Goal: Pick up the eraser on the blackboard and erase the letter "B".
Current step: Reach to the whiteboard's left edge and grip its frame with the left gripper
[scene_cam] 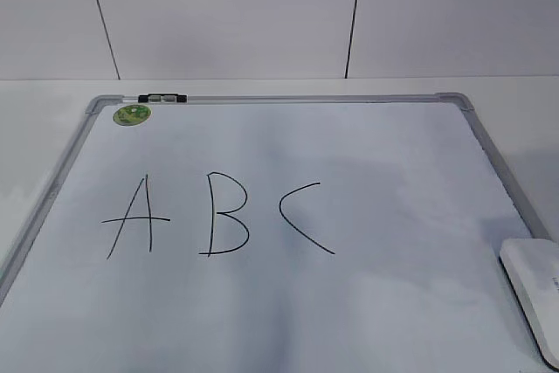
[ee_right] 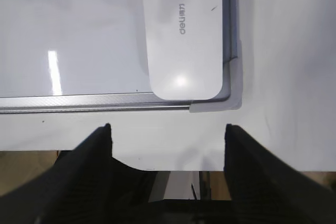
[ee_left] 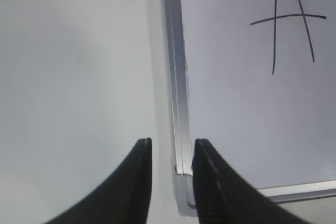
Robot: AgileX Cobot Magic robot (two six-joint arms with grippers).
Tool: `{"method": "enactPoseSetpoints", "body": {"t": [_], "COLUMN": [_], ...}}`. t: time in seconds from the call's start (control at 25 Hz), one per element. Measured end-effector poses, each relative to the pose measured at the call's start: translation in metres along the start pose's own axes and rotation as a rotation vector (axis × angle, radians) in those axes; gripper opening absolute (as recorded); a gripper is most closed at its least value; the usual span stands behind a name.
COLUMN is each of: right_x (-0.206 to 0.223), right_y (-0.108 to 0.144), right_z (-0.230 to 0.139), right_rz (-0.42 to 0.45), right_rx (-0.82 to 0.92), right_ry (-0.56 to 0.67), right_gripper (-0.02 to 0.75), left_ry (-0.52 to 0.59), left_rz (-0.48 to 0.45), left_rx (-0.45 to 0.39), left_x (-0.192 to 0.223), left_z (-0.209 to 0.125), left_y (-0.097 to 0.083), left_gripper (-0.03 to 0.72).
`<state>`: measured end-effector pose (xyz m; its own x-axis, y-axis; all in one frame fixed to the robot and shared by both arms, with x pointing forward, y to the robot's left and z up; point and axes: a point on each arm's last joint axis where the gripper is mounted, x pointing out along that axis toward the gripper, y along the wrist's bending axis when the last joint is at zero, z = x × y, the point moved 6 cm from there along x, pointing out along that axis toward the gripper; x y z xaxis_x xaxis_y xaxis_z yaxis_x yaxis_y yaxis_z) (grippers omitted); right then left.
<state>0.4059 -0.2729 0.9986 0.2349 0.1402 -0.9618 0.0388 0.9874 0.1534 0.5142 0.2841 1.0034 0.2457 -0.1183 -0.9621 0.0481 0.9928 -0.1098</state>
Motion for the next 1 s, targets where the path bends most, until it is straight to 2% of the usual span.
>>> {"method": "enactPoseSetpoints", "body": {"t": [0.4,1.0], "right_x": [0.0,0.0], "right_y": [0.001,0.001], "right_z": [-0.004,-0.005], "right_rz": [0.006,0.008], "right_rx": [0.001,0.002], "right_ry": [0.031,0.038], "right_gripper": [0.535,0.535], "left_ry": [0.089,0.16], "left_rz": [-0.008,-0.007], "left_rx": [0.04,0.043], "left_x": [0.047,0.11], "left_z": [0.043,0.072], "left_y": [-0.007,-0.005], "left_gripper": [0.212,0.212]}}
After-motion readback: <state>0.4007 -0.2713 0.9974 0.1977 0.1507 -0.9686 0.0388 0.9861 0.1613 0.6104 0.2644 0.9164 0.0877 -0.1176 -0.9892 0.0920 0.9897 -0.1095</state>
